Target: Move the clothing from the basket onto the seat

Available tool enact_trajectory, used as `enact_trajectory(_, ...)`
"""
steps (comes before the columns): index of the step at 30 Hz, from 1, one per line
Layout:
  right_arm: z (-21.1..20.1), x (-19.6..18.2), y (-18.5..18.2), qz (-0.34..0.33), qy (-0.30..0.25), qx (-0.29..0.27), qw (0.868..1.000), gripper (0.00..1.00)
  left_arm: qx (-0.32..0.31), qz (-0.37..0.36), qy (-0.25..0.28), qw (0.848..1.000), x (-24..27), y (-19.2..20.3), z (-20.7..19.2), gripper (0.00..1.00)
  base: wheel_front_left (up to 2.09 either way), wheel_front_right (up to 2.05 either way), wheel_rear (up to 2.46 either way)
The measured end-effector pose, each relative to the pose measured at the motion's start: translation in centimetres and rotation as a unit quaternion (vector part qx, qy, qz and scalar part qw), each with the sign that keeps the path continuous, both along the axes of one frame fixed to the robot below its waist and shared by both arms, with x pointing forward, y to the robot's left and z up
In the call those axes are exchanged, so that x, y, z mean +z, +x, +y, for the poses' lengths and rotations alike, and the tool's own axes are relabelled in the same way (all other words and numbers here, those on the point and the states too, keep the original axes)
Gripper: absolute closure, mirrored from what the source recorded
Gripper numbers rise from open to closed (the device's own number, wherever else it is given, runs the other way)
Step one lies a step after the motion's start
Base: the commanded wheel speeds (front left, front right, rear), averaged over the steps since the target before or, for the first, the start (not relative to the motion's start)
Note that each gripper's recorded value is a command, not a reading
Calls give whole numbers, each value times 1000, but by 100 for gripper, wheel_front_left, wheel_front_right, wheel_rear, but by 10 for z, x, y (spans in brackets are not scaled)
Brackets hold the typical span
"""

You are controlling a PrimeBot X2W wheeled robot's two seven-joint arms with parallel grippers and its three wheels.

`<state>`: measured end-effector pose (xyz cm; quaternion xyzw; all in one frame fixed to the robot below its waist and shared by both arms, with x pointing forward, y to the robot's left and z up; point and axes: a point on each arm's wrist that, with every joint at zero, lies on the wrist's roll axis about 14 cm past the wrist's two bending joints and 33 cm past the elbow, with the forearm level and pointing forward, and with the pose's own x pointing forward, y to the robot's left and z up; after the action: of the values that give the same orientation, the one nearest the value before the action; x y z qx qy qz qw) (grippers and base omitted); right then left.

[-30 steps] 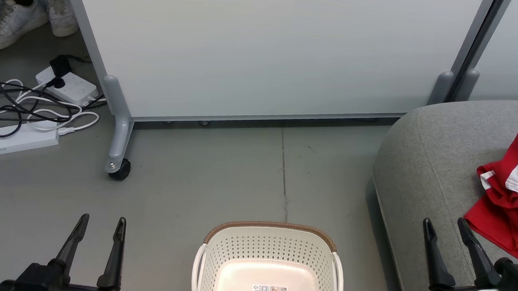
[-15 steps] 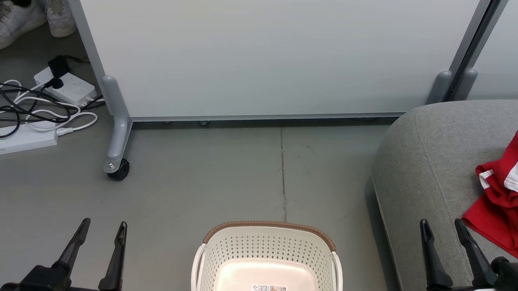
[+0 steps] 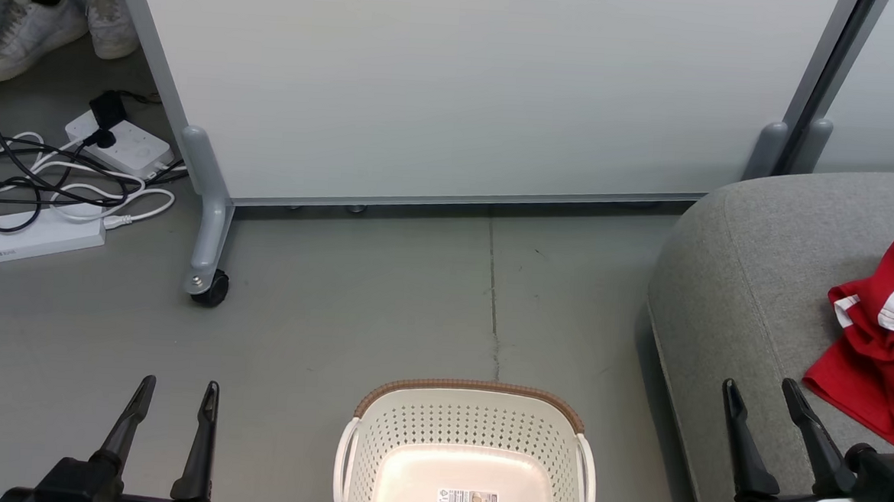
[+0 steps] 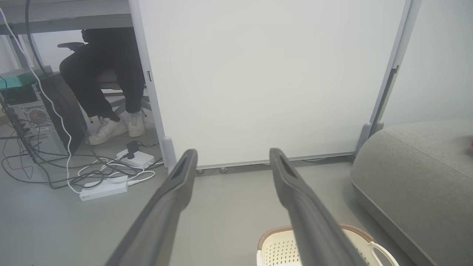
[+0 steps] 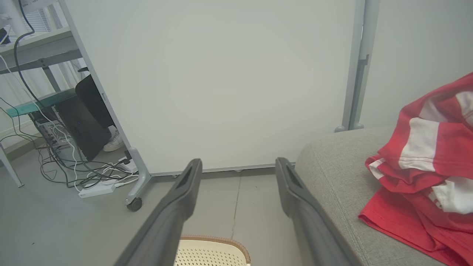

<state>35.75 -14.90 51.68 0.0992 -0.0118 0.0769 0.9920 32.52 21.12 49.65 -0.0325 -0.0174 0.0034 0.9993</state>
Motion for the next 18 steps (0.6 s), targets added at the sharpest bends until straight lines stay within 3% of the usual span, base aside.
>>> enact_trajectory(7,3,-1,2,2,1,4,1000,0,2,2,-1,1000,-2,-1,2,0,0,0,0)
enact_trajectory(8,3,-2,2,4,1,5,1000,100,4,5,-2,1000,-4,-2,2,100,0,0,0)
enact_trajectory(18,5,-23,-4,44,54,2,998,100,19,49,-63,997,-28,-9,1,100,0,0,0)
